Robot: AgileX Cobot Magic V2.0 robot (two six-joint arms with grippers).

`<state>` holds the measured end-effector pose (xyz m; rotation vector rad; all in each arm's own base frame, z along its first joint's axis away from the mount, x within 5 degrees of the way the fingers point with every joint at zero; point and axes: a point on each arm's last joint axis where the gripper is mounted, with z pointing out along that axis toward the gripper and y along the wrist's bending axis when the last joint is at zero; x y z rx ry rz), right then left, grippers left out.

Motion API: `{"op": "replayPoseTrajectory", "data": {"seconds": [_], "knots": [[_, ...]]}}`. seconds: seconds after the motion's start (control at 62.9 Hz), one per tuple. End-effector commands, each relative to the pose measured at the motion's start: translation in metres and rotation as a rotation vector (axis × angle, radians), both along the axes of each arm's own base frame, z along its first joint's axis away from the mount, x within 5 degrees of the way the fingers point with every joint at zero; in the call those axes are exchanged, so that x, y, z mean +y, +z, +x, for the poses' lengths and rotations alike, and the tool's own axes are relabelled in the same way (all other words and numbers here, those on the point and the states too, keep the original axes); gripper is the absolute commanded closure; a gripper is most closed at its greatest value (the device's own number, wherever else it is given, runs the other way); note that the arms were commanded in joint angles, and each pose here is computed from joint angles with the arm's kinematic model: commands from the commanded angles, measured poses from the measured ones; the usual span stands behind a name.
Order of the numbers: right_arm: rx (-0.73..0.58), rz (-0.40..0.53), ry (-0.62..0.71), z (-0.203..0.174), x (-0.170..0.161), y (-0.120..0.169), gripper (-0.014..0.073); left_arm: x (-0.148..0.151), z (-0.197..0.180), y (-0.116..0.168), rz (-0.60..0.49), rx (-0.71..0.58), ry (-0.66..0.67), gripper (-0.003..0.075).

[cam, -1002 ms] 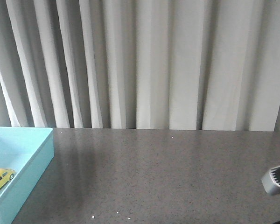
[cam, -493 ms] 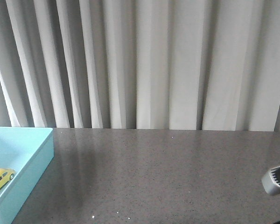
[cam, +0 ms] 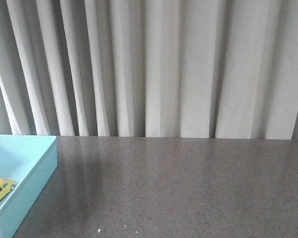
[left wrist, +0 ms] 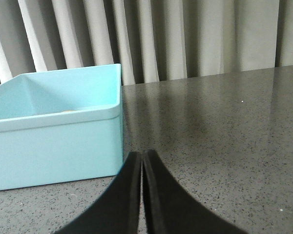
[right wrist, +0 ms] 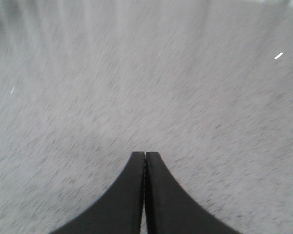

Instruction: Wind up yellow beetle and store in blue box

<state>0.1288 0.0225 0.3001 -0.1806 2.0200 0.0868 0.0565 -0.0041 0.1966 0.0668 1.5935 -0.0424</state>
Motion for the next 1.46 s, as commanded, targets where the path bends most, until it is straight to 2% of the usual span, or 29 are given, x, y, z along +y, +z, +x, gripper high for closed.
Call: {"op": "replayPoseTrajectory", "data": {"seconds": [0.0,0.08,0.207,0.318,0.461,1.448], "knots": [[-0.273,0.043,-0.053,-0.021,-0.011,-0.002,0.0602,0.000,-0.002,0.011,-0.017,-0.102,-0.002,0.0726],[-0.376,0.063,-0.107,-0.040,-0.018,-0.020,0.0602,0.000,-0.002,0.011,-0.017,-0.102,-0.002,0.0726],[-0.464,0.126,-0.175,-0.061,-0.023,-0.056,0.0602,0.000,-0.002,0.011,-0.017,-0.102,-0.002,0.0726],[-0.482,0.151,-0.200,-0.070,-0.024,-0.083,0.0602,0.000,-0.002,0.011,-0.017,-0.102,-0.002,0.0726],[-0.518,0.135,-0.195,-0.073,-0.024,-0.097,0.0602,0.000,-0.002,0.011,-0.017,-0.102,-0.002,0.0726],[-0.510,0.129,-0.194,-0.073,-0.024,-0.098,0.0602,0.000,-0.002,0.011,-0.017,-0.101,-0.002,0.0726]]}}
